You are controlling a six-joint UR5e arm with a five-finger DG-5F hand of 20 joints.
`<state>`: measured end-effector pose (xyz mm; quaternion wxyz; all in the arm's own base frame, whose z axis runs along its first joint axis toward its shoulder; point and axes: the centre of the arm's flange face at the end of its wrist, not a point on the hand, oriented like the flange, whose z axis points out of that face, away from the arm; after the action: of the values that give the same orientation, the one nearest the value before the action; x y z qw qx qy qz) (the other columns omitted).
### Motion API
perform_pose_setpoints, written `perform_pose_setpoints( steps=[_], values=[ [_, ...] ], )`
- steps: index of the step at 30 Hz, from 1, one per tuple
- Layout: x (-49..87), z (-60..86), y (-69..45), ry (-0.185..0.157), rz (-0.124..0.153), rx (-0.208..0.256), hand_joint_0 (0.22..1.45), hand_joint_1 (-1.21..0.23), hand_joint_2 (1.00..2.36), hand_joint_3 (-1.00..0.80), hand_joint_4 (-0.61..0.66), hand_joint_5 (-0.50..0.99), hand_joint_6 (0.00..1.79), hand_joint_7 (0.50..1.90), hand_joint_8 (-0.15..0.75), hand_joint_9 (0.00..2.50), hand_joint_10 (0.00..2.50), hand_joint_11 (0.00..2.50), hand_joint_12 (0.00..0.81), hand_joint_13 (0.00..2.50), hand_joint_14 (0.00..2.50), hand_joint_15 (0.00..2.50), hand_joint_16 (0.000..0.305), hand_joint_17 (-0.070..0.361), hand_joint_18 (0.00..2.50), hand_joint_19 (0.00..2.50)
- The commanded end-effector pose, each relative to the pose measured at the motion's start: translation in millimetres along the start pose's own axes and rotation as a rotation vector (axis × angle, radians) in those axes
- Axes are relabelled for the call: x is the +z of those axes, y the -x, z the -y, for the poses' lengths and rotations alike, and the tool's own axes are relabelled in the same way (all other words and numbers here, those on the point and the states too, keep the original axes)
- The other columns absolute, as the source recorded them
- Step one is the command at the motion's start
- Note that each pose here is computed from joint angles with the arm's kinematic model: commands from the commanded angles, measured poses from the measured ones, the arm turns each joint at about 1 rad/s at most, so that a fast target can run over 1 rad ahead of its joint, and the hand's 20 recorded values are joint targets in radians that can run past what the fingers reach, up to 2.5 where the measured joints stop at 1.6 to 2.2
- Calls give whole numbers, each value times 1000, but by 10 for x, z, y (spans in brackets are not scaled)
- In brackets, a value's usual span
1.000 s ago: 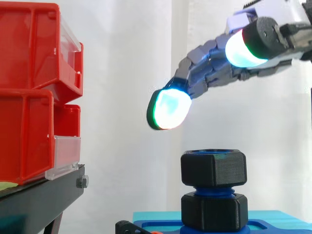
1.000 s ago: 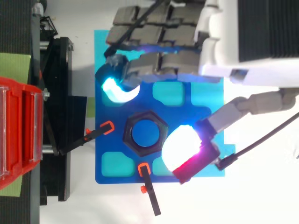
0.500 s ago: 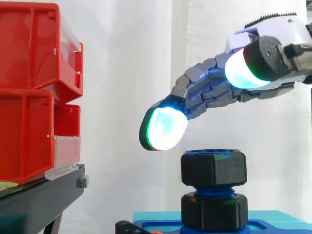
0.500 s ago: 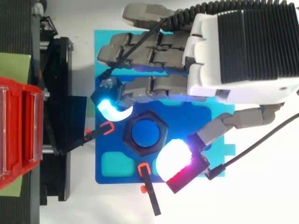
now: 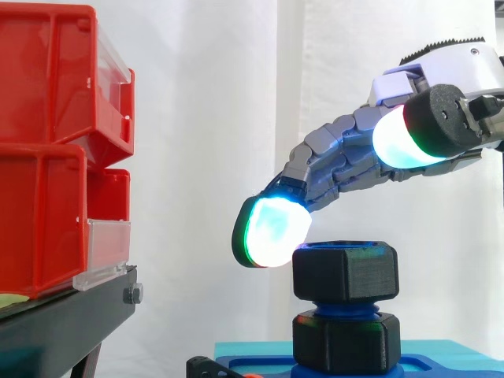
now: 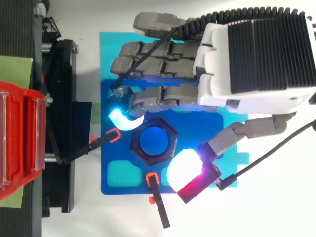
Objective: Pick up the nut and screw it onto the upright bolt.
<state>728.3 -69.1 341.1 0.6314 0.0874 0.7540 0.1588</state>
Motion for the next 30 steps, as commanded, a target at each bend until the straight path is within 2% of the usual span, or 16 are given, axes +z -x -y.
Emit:
perform_pose_setpoints(
  steps=[1, 4, 9, 16, 19, 21, 22, 24, 27, 28, 29, 30],
  values=[
    [1, -4, -4, 0, 0, 0, 437, -250, 1000, -500, 121, -166, 502, 651, 227, 299, 0, 0, 371, 0, 0, 0, 60, 135, 0, 0],
    [1, -4, -4, 0, 0, 0, 446, -252, 1000, -500, 157, -128, 502, 712, 241, 422, 0, 0, 371, 0, 0, 0, 57, 128, 0, 0],
    [-1, -5, -6, 1, -2, 0, 469, -285, 1000, -500, 220, -50, 504, 880, 256, 703, 0, 0, 353, 186, 0, 0, 50, 113, 0, 0],
    [-16, 44, 13, -6, -3, 1, 487, -298, 1000, -500, 218, -2, 505, 1034, 263, 920, 0, 0, 344, 362, 0, 0, 44, 98, 0, 0],
    [-32, 67, 13, -3, -12, 2, 493, -304, 1000, -500, 201, 17, 505, 1100, 262, 1006, 0, 0, 336, 437, 0, 0, 41, 93, 67, 0],
    [-38, 86, 11, -2, -14, 2, 504, -315, 1000, -500, 163, 59, 504, 1230, 247, 1258, 0, 0, 312, 590, 0, 0, 37, 84, 243, 0],
    [-44, 89, 31, -1, -11, 2, 506, -316, 1000, -500, 160, 64, 504, 1243, 246, 1284, 0, 0, 309, 601, 0, 0, 37, 84, 244, 0],
    [-49, 120, 29, -2, -14, 3, 512, -327, 1000, -500, 127, 91, 503, 1310, 226, 1520, 0, 43, 286, 762, 0, 0, 33, 74, 462, 13],
    [-69, 163, 36, -1, -21, 3, 515, -334, 1000, -500, 104, 104, 502, 1364, 220, 1688, 4, 103, 260, 915, 0, 0, 30, 67, 692, 135],
    [-86, 191, 74, -4, -20, 1, 518, -337, 1000, -500, 87, 109, 501, 1410, 237, 1766, 5, 154, 246, 1000, 0, 0, 28, 64, 773, 193],
    [-94, 204, 96, -6, -21, 0, 519, -336, 1000, -500, 60, 107, 513, 1423, 261, 1837, 8, 209, 238, 1107, 0, 23, 27, 60, 919, 250],
    [-97, 210, 111, -7, -20, -1, 521, -337, 1000, -500, 54, 98, 551, 1347, 268, 1920, 11, 282, 227, 1238, 1, 57, 25, 56, 1029, 307]
  ],
)
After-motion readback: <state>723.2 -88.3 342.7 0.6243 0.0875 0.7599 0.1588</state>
